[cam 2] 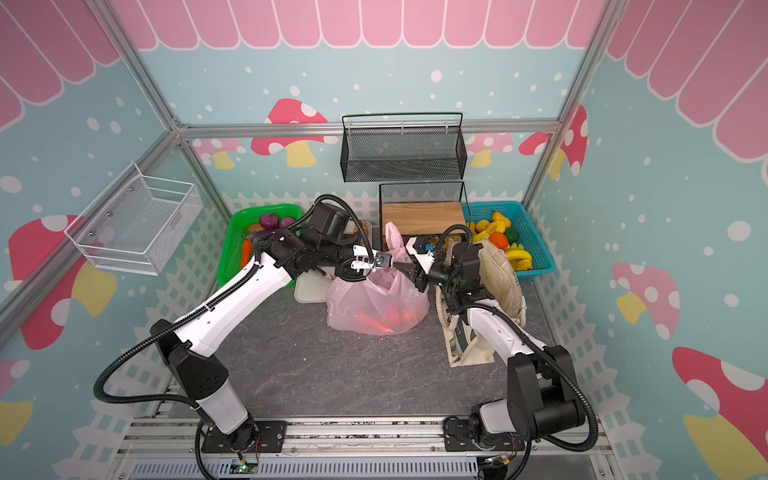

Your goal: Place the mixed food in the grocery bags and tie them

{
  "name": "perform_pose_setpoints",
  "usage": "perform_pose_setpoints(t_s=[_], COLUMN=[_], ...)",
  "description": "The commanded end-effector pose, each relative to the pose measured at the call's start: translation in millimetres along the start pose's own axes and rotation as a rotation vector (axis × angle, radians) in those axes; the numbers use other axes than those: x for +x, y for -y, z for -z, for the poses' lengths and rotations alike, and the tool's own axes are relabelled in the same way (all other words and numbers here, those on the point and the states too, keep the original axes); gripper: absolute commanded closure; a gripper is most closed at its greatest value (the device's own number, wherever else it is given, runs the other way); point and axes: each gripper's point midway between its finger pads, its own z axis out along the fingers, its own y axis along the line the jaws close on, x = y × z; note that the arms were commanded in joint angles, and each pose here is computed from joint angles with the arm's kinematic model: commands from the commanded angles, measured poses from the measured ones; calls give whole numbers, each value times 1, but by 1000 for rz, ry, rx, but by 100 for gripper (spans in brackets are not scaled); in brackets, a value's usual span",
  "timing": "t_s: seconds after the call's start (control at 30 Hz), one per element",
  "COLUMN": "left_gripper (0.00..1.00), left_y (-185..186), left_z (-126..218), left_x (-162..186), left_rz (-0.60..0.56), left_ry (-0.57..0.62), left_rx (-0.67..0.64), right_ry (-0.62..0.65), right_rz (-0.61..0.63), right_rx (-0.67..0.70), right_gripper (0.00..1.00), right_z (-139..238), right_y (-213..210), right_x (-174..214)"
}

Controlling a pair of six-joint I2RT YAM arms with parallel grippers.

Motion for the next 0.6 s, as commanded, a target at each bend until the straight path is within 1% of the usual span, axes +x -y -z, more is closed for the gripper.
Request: perform_pose_setpoints(t_s=[0.0, 0.17, 0.33, 0.4, 0.57], left_gripper=[100, 100, 100, 100, 100], left_y=[3, -2, -3, -3, -3], left_z=[0, -4, -8, -10, -14], left_x=[-1, -3, -1, -1, -6], left_rz=[-69, -86, -106, -111, -124], left_ry=[-20, -26, -41, -43, -35], left_rx=[26, 17, 16, 18, 21], right_ry=[34, 48, 70, 85, 115], right_rz=[78, 104, 125, 129, 128], right_rx=[-29, -53, -74, -85, -110], right_gripper=[72, 65, 51, 46, 43], right_z=[-1, 1, 2, 2, 2], right_y=[1, -5, -9, -11, -13], right_x=[-13, -15, -21, -26, -32])
